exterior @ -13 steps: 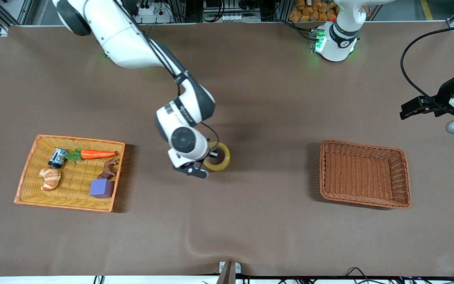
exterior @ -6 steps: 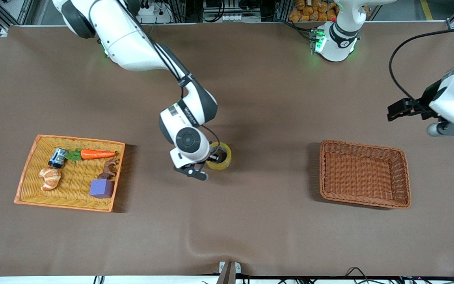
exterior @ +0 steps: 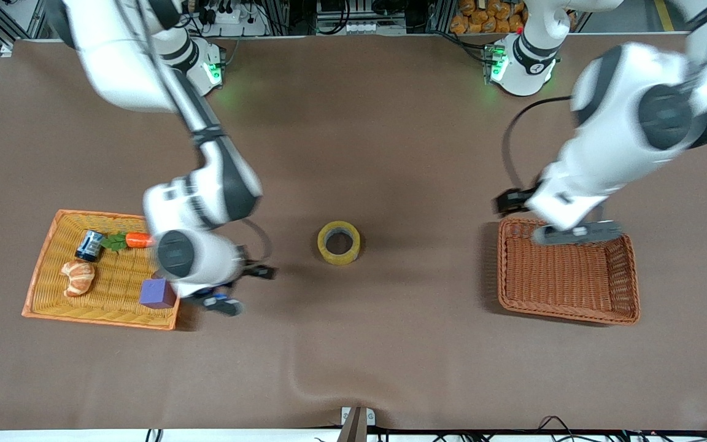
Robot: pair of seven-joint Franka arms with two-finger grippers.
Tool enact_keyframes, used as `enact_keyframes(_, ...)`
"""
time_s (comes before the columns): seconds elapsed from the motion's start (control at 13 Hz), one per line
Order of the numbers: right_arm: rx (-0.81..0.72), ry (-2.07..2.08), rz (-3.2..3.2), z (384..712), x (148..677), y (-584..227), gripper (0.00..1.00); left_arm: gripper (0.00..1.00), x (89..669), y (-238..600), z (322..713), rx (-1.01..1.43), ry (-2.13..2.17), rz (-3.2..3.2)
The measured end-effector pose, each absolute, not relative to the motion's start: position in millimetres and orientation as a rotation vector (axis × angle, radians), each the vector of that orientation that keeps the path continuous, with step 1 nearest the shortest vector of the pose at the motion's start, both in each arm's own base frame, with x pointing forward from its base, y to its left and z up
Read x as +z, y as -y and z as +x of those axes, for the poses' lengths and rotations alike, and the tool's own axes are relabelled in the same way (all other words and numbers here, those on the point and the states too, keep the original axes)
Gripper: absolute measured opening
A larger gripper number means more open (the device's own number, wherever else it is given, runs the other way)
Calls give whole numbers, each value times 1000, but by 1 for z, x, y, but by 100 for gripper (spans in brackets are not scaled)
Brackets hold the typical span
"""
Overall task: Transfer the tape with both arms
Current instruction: 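Withdraw the right gripper while the left gripper reaches the tape roll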
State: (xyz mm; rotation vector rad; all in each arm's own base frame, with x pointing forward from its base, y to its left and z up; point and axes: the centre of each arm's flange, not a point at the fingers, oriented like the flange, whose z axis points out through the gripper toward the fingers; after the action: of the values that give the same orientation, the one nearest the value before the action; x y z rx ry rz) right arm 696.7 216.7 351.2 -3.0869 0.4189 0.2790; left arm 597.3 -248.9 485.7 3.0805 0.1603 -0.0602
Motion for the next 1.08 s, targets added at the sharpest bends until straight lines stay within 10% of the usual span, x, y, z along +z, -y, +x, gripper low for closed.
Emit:
enact_keyframes(0.46, 269, -299, -3072, 702, 414, -48, 100, 100, 383, 418, 564, -26, -478, 2995)
enact_keyframes(1.08, 226, -26, -3058, 608, 500, 19, 100, 100, 235, 511, 547, 121, -330, 2980)
